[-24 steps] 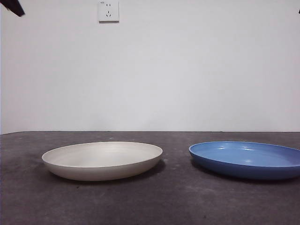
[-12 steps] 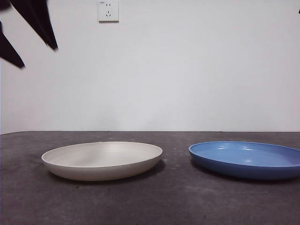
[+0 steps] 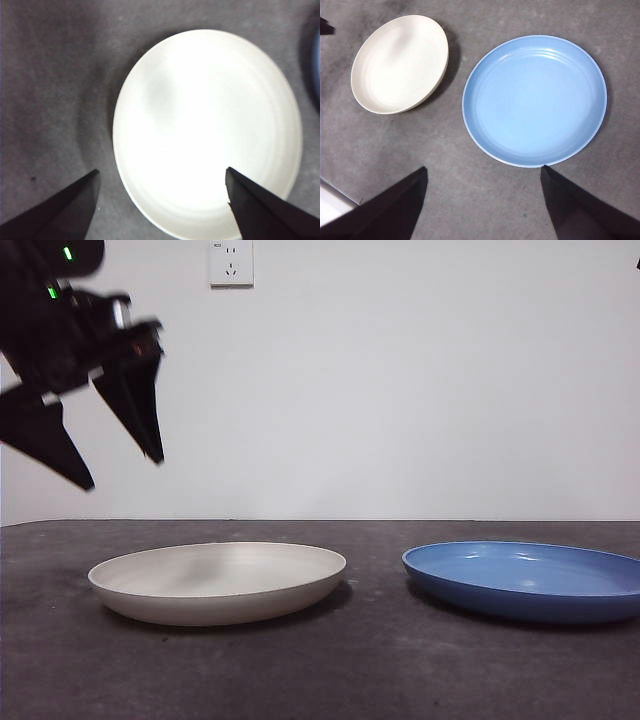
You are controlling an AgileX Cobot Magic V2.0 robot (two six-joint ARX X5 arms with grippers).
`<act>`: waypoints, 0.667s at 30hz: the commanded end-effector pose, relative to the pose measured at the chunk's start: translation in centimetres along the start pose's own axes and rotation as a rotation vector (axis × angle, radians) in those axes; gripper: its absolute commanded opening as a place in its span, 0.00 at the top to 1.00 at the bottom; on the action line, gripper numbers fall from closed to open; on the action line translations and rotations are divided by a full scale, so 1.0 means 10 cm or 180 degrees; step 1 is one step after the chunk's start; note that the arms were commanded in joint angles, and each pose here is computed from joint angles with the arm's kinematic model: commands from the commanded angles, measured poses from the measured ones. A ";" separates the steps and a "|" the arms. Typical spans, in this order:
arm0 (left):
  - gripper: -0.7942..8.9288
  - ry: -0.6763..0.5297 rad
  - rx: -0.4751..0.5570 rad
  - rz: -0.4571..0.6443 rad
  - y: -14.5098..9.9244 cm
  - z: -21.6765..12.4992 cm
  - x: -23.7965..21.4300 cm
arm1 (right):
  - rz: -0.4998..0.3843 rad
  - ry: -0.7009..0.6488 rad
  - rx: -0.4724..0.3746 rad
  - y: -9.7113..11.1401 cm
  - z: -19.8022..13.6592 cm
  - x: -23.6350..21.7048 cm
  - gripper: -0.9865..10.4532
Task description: Pick up the white plate, put it on the blue plate, put it on desk
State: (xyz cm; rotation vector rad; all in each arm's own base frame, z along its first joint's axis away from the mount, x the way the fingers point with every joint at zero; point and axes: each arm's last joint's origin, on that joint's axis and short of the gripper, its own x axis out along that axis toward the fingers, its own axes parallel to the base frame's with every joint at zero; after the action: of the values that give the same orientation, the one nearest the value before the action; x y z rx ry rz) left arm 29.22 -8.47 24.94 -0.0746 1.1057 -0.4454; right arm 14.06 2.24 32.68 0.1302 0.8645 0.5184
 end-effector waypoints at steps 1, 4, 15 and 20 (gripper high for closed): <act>0.50 0.0028 -0.0007 0.0013 0.02 0.07 0.13 | 0.0006 -0.0054 -0.0012 0.01 0.05 -0.02 0.59; 0.51 0.0050 -0.0014 0.0078 0.07 0.10 0.27 | 0.0006 -0.0055 -0.0014 0.01 0.05 -0.02 0.59; 0.51 0.0220 -0.0070 0.0149 0.18 0.09 0.59 | 0.0007 -0.0058 -0.0016 0.01 0.05 -0.02 0.59; 0.51 0.0237 -0.0074 0.0150 0.20 0.10 0.67 | 0.0005 -0.0065 -0.0019 0.01 0.05 -0.02 0.59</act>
State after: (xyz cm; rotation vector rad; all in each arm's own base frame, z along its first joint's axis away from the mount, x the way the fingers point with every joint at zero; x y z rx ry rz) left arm 32.57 -9.15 19.18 -0.0517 1.1958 -0.3941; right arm 14.09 2.24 32.70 0.1295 0.8611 0.5186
